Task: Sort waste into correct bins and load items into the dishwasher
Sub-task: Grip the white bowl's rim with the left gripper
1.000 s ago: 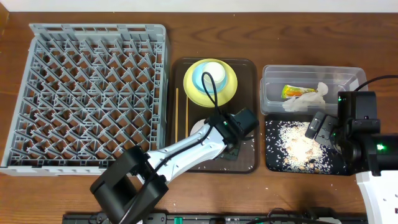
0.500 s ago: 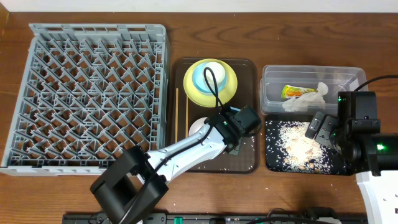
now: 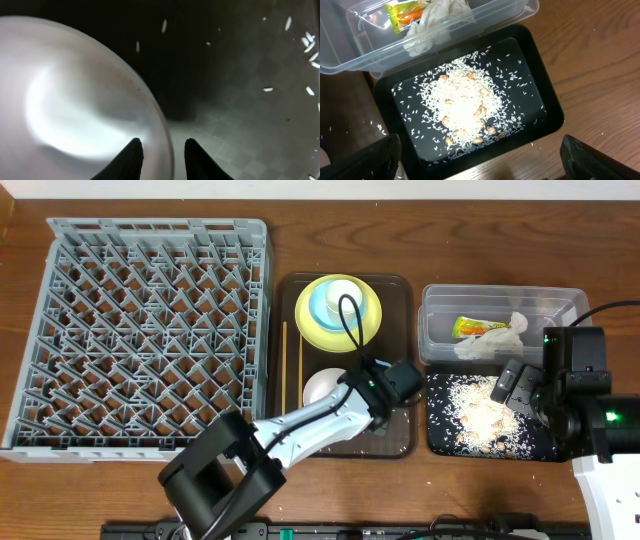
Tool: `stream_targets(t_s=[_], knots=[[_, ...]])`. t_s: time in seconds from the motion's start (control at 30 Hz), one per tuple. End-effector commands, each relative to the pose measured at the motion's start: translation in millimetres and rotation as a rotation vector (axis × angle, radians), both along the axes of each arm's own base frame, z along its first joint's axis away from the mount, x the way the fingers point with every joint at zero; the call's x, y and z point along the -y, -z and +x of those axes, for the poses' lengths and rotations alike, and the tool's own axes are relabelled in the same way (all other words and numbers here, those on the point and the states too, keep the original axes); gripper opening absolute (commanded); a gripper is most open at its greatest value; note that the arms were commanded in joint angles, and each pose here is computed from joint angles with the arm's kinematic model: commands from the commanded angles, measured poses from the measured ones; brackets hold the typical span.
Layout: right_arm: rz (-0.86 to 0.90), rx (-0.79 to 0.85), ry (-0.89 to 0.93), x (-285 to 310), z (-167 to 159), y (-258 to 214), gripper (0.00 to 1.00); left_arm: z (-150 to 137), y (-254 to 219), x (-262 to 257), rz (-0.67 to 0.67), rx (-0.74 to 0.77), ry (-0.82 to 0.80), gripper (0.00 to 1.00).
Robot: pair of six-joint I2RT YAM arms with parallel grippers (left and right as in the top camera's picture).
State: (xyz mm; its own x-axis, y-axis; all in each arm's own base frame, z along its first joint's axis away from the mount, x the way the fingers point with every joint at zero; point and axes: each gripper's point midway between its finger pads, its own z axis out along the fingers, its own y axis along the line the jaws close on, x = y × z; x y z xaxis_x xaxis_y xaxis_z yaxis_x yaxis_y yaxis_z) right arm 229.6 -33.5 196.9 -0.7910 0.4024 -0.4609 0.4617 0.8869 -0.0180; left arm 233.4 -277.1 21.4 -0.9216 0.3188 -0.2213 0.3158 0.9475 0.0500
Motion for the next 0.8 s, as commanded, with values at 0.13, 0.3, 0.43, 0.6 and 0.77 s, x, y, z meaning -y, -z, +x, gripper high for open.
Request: stream_targets(t_s=[0.13, 0.3, 0.43, 0.6, 0.77], knots=[[-0.008, 0.003, 0.008, 3.0, 0.2, -1.8, 0.99, 2.3, 4.6, -5.6, 0.036, 0.015, 0.008, 0.21], [-0.008, 0.003, 0.008, 3.0, 0.3, -1.8, 0.99, 1.9, 5.0, -5.9, 0.037, 0.014, 0.008, 0.1], [-0.008, 0.003, 0.008, 3.0, 0.3, -1.8, 0.99, 2.1, 4.9, -6.0, 0.036, 0.015, 0.004, 0.08], [-0.008, 0.003, 0.008, 3.0, 0.2, -1.8, 0.99, 1.7, 5.0, -6.2, 0.036, 0.013, 0.003, 0.08], [-0.008, 0.002, 0.008, 3.0, 0.3, -1.7, 0.99, 0.5, 5.2, -7.9, 0.033, 0.008, -0.039, 0.08]])
